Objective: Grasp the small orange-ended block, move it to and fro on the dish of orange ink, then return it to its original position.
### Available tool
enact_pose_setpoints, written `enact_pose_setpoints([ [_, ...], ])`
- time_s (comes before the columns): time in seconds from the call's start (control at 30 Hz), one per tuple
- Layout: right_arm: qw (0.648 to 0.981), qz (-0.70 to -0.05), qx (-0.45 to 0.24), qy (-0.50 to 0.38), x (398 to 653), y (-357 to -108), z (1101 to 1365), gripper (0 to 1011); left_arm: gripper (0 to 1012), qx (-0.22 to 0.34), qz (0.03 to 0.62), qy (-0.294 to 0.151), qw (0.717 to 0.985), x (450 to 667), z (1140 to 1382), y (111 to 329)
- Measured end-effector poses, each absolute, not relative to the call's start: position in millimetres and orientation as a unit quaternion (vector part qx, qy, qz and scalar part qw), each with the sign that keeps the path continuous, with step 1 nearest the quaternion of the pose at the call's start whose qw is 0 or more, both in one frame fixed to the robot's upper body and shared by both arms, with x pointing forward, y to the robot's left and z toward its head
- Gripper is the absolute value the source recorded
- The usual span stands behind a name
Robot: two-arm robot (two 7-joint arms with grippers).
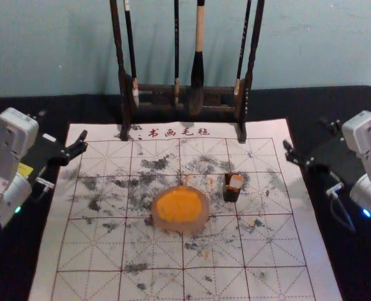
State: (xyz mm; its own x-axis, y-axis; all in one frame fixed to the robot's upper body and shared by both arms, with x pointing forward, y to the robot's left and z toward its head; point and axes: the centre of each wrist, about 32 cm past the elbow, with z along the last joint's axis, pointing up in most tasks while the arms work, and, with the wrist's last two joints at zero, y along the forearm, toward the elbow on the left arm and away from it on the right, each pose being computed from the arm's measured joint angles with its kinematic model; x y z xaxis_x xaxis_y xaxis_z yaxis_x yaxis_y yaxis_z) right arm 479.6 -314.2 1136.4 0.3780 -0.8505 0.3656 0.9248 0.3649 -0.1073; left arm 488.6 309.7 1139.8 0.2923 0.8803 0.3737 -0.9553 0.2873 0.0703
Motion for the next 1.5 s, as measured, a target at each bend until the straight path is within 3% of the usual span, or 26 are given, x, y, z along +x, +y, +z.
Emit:
enact_pose_setpoints([
  [0.33, 0.869, -0.457, -0.159, -0.105, 451.6, -317.5, 1128.2, 1000, 1001, 0.141, 0.58, -0.132, 0.791, 488.6, 1139.8, 309.7],
  [0.57, 0.902, -0.395, -0.142, -0.105, 447.4, -318.9, 1125.0, 1002, 1002, 0.141, 0.58, -0.132, 0.791, 488.6, 1139.8, 309.7],
  [1.5, 0.941, -0.299, -0.117, -0.105, 506.7, -297.1, 1121.0, 1002, 1001, 0.141, 0.58, -0.132, 0.791, 488.6, 1139.8, 309.7],
])
